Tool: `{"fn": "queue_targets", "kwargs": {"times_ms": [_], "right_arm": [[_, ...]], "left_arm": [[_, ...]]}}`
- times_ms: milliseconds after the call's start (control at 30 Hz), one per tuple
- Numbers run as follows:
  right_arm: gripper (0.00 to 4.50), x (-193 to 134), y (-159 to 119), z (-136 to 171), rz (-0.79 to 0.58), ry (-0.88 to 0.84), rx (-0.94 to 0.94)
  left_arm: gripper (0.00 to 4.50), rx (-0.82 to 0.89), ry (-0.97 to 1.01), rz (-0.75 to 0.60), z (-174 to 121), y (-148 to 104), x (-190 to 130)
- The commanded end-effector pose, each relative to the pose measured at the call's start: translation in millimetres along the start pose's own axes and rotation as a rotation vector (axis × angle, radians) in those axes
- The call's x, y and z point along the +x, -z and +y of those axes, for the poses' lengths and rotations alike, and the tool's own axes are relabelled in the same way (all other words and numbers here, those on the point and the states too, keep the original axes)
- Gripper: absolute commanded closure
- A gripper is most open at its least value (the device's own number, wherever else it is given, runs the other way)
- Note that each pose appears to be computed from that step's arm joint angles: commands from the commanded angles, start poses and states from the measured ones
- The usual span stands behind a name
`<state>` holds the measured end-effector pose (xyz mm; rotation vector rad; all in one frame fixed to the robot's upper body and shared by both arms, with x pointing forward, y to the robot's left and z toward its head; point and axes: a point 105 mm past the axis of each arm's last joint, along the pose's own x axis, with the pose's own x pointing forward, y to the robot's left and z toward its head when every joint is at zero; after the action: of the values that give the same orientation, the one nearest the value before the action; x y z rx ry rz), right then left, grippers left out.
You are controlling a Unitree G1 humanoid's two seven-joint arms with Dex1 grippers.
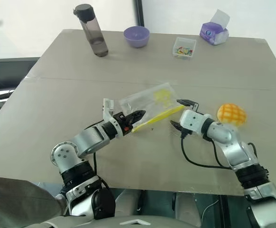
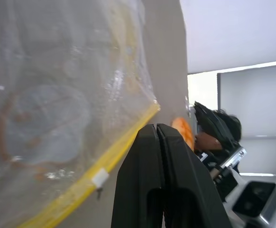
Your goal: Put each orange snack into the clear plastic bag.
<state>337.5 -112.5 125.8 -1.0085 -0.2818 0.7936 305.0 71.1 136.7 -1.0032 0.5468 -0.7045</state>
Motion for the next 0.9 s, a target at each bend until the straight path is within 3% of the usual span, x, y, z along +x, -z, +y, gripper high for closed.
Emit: {"fn": "queue_targets", "kwargs": {"times_ms": [33, 233, 400, 600, 667, 833, 900], "right_arm": [[0.00, 10.1, -4.2, -9.6, -0.004, 0.048, -0.043], [0.00, 27.6, 6.8, -4.5, 0.078, 0.026, -0.081], [1.45, 39.3, 0.4, -4.7, 0.068, 0.041, -0.062], [4.07, 45.6, -2.5, 0.0, 0.065, 0.021, -0.082], [4.36, 46.4, -3.0, 0.1, 0.065, 0.023, -0.075], [4.36, 49.4, -14.8, -6.3, 0.021, 0.054, -0.062], [4.36, 47.8, -19.5, -16.8, 0.014, 0.091, -0.049]], "left_arm": [[4.43, 0.000, -0.010, 0.042, 3.8, 7.0, -1.3], [4.43, -0.002, -0.031, 0.081, 20.8, 13.6, -7.3], [4.50, 0.035, 0.000, 0.098, 16.8, 14.9, -14.5], [4.50, 0.073, 0.023, 0.116, 9.1, 17.6, -18.6], [4.50, 0.075, 0.023, 0.118, 8.7, 18.5, -19.2], [4.50, 0.123, -0.030, 0.094, 11.7, 13.0, -20.5], [4.50, 0.219, -0.062, 0.082, 9.9, 8.4, -21.8]]}}
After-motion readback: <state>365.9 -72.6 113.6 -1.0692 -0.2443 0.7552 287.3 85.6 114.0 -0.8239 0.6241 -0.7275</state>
